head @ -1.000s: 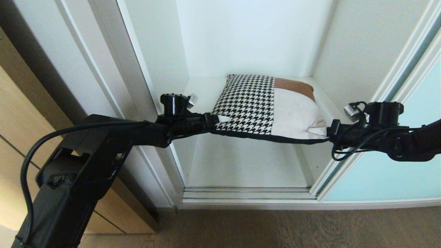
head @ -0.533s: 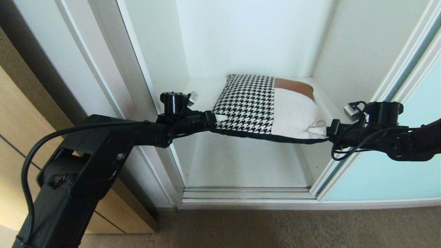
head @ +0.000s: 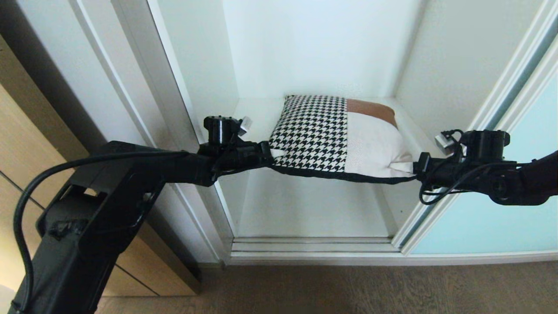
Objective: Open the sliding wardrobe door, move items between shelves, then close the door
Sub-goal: Place the pillow on the lower shelf
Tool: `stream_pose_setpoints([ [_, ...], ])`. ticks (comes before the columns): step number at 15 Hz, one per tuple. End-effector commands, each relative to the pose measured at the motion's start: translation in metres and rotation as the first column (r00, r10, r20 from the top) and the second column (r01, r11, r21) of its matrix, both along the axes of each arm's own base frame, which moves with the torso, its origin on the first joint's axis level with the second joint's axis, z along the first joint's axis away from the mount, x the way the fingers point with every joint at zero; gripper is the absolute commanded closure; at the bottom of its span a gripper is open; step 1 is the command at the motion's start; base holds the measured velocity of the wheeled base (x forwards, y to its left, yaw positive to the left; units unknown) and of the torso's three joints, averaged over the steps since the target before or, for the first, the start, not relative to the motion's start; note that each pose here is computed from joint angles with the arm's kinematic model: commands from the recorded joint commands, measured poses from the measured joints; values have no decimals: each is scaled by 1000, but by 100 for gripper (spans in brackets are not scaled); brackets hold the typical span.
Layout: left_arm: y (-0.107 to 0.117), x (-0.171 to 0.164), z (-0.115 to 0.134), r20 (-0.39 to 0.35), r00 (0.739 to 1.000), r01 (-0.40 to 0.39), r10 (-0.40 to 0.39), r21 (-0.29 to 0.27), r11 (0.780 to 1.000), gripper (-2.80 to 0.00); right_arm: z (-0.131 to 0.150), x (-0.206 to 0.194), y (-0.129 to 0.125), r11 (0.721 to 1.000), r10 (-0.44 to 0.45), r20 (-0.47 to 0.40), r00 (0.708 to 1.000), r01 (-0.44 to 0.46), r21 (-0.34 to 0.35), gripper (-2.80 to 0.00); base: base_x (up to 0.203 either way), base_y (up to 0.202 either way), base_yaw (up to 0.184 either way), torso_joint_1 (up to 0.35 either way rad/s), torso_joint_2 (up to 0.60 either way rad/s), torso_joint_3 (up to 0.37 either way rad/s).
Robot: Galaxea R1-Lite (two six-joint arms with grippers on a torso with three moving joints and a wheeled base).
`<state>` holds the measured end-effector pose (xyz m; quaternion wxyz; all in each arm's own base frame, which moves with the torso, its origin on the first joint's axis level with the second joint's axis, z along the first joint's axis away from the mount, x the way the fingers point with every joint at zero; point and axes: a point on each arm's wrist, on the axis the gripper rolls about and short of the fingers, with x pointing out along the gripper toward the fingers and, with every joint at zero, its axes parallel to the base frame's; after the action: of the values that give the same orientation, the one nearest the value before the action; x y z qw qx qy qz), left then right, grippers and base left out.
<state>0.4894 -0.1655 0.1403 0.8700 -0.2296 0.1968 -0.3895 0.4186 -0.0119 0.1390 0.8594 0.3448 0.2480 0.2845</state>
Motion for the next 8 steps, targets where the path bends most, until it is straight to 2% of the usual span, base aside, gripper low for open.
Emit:
stream_pose_setpoints([
  [1,2,-10,15,10,1000,7,-7,-4,1000,0,3,-2,0,1000,4,5,1000,-4,1,0,0,0,0,0,0,0],
  [4,5,-32,24,-17,1000,15,-15,9,1000,0,16,-15,1,1000,-1,24,1000,1,-3,0,0,0,0,0,0,0],
  [8,5,-82,43,-60,997,41,-39,27,999,0,27,-42,3,1000,-1,24,1000,1,-4,0,0,0,0,0,0,0],
])
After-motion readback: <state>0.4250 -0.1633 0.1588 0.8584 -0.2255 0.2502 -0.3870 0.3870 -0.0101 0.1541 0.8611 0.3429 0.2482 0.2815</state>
